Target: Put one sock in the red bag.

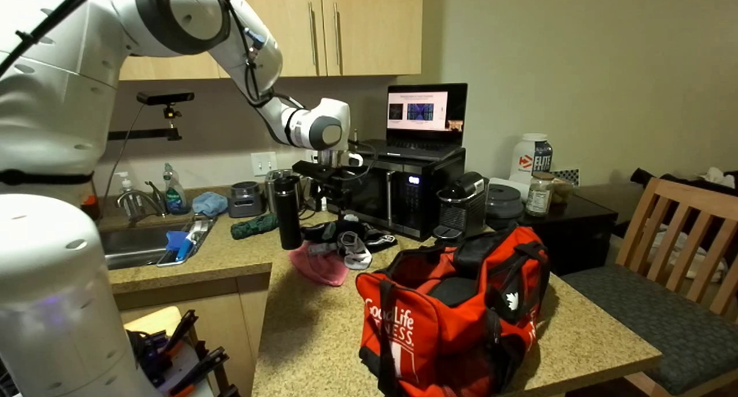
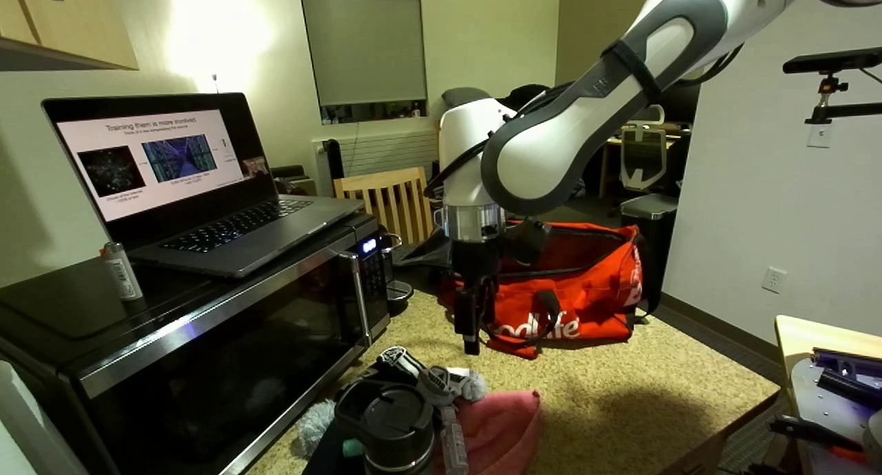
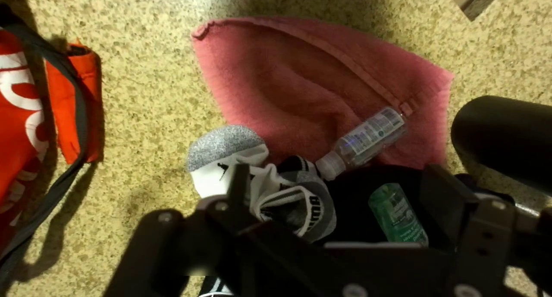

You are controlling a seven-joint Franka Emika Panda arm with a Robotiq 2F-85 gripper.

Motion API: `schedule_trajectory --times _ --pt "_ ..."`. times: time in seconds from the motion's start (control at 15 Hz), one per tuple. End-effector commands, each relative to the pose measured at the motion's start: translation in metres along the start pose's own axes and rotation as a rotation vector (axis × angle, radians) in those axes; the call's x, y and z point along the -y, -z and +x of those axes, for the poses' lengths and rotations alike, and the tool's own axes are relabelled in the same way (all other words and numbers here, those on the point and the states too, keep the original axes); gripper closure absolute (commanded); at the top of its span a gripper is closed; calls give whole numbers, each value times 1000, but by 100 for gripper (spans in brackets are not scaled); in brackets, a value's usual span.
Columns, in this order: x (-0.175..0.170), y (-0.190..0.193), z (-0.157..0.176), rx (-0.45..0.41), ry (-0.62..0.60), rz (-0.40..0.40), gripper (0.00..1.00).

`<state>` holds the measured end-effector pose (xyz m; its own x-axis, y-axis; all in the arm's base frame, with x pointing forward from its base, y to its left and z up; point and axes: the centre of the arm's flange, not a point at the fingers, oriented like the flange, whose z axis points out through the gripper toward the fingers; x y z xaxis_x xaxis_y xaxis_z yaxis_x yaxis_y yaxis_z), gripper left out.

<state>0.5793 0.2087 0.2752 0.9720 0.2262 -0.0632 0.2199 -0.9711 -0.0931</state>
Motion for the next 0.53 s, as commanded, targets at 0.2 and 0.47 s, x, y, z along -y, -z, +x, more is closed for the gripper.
schedule_trajectory --times 0.2,0.47 --pt "2 -23 8 -39 62 -56 0" --pt "3 -32 15 -52 50 -57 0"
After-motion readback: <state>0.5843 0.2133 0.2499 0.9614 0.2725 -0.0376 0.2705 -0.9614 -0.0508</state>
